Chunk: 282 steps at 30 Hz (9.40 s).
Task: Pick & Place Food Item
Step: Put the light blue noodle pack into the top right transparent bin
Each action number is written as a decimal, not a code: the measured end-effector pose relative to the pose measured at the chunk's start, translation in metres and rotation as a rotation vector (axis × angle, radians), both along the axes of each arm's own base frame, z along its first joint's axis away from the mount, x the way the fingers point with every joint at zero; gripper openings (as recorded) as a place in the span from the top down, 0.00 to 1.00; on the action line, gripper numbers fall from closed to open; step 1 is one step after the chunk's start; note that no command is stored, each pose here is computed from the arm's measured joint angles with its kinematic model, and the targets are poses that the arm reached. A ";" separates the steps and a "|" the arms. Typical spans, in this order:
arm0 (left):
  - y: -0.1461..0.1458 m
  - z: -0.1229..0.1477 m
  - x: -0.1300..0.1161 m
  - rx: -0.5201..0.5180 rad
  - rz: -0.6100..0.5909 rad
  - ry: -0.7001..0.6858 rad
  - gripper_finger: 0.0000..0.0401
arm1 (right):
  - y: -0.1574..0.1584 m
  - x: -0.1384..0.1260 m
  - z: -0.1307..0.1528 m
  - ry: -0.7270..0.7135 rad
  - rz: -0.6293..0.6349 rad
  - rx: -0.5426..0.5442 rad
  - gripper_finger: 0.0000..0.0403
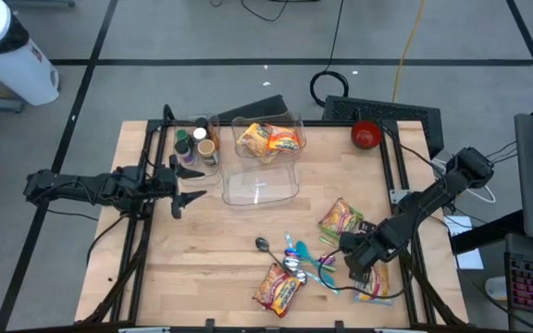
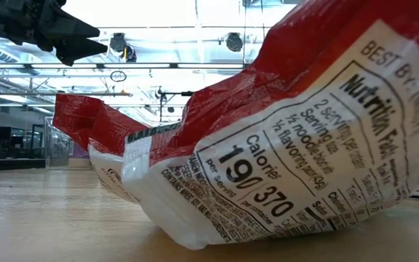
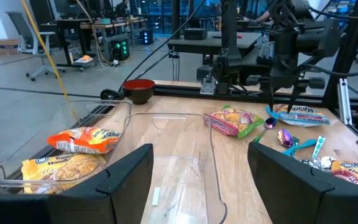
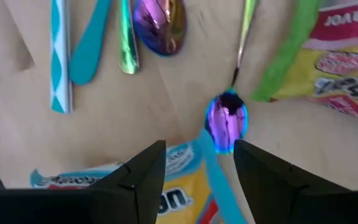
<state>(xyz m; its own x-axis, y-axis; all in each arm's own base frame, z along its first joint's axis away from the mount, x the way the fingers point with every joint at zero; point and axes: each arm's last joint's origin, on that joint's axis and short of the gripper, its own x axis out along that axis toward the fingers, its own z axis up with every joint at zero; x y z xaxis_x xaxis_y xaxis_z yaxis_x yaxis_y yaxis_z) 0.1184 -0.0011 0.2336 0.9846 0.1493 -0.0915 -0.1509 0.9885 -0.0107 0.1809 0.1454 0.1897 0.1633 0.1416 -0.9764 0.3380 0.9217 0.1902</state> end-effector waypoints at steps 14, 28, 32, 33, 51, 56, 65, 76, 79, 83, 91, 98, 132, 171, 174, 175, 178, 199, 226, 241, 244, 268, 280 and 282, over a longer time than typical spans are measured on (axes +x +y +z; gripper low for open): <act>0.000 0.000 0.000 0.000 0.000 0.000 0.32 | 0.000 -0.005 -0.020 0.034 0.007 0.118 0.59; 0.000 0.000 0.000 0.000 0.000 0.000 0.32 | -0.009 -0.007 -0.020 0.084 -0.085 0.190 0.86; 0.000 0.000 0.000 0.000 0.000 0.000 0.32 | -0.011 -0.009 -0.011 0.051 -0.082 0.213 0.98; 0.000 0.000 0.000 0.000 0.000 0.001 0.32 | -0.011 -0.010 -0.009 0.040 -0.082 0.220 0.99; 0.000 0.000 0.000 0.000 0.000 0.000 0.32 | -0.026 -0.030 0.050 -0.251 -0.100 0.457 1.00; 0.000 0.000 0.000 0.000 0.000 0.001 0.32 | -0.029 -0.040 0.071 -0.381 -0.067 0.557 1.00; 0.000 0.000 0.000 0.000 0.000 0.000 0.32 | -0.043 -0.036 0.101 -0.879 0.020 0.363 1.00; 0.000 0.016 0.000 -0.023 -0.001 -0.172 0.32 | -0.064 -0.006 0.078 -1.502 -0.064 -0.287 1.00; 0.000 0.026 -0.001 -0.135 -0.013 -0.287 0.32 | -0.081 -0.008 0.068 -1.633 -0.140 -0.385 1.00; 0.000 0.037 -0.004 -0.262 -0.024 -0.418 0.32 | -0.105 -0.014 0.054 -1.725 -0.270 -0.478 1.00; 0.000 0.044 -0.006 -0.287 -0.036 -0.507 0.32 | -0.135 -0.016 0.042 -1.711 -0.426 -0.573 1.00; 0.003 0.043 -0.005 -0.064 0.106 -0.460 0.32 | -0.154 -0.011 0.038 -1.707 -0.453 -0.590 1.00; -0.001 -0.006 0.226 0.242 0.133 -0.037 0.32 | -0.163 0.012 0.039 -1.842 -0.334 -0.429 1.00; 0.002 -0.008 0.261 0.300 0.104 -0.014 0.92 | -0.162 0.013 0.037 -1.831 -0.301 -0.420 1.00; 0.000 -0.008 0.262 0.306 0.052 -0.020 0.96 | -0.162 0.013 0.037 -1.830 -0.300 -0.420 1.00; 0.000 -0.008 0.262 0.305 0.035 -0.023 0.96 | -0.162 0.013 0.037 -1.829 -0.300 -0.421 1.00; -0.001 -0.008 0.262 0.303 0.015 -0.025 0.95 | -0.162 0.013 0.036 -1.813 -0.276 -0.461 0.99; 0.020 0.083 0.168 0.277 -0.017 0.170 0.97 | -0.162 -0.015 0.050 -1.672 -0.238 -0.508 0.41; 0.173 0.006 0.110 0.042 0.160 -0.001 0.97 | -0.162 -0.016 0.049 -1.665 -0.235 -0.507 0.47; 0.207 -0.037 0.139 -0.094 0.128 -0.023 0.97 | -0.162 -0.016 0.049 -1.663 -0.235 -0.507 0.48; 0.211 -0.045 0.139 -0.155 0.140 -0.014 0.97 | -0.162 -0.016 0.049 -1.663 -0.235 -0.507 0.48; 0.213 -0.014 0.142 -0.282 0.092 -0.153 0.97 | -0.162 -0.016 0.049 -1.663 -0.236 -0.507 0.48; 0.210 0.003 0.156 -0.447 -0.047 -0.156 0.97 | -0.162 -0.016 0.049 -1.673 -0.251 -0.479 0.48; 0.210 -0.004 0.157 -0.464 -0.035 -0.121 0.97 | -0.162 -0.016 0.049 -1.672 -0.251 -0.480 0.48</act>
<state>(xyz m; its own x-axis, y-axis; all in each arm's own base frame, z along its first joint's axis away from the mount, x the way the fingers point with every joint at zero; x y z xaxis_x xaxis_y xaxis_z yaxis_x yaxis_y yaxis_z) 0.2751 0.2090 0.2297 0.9960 0.0860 -0.0250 -0.0877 0.8797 -0.4674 0.1652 -0.0166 0.2391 0.9151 -0.2661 0.3031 0.2112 0.9564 0.2019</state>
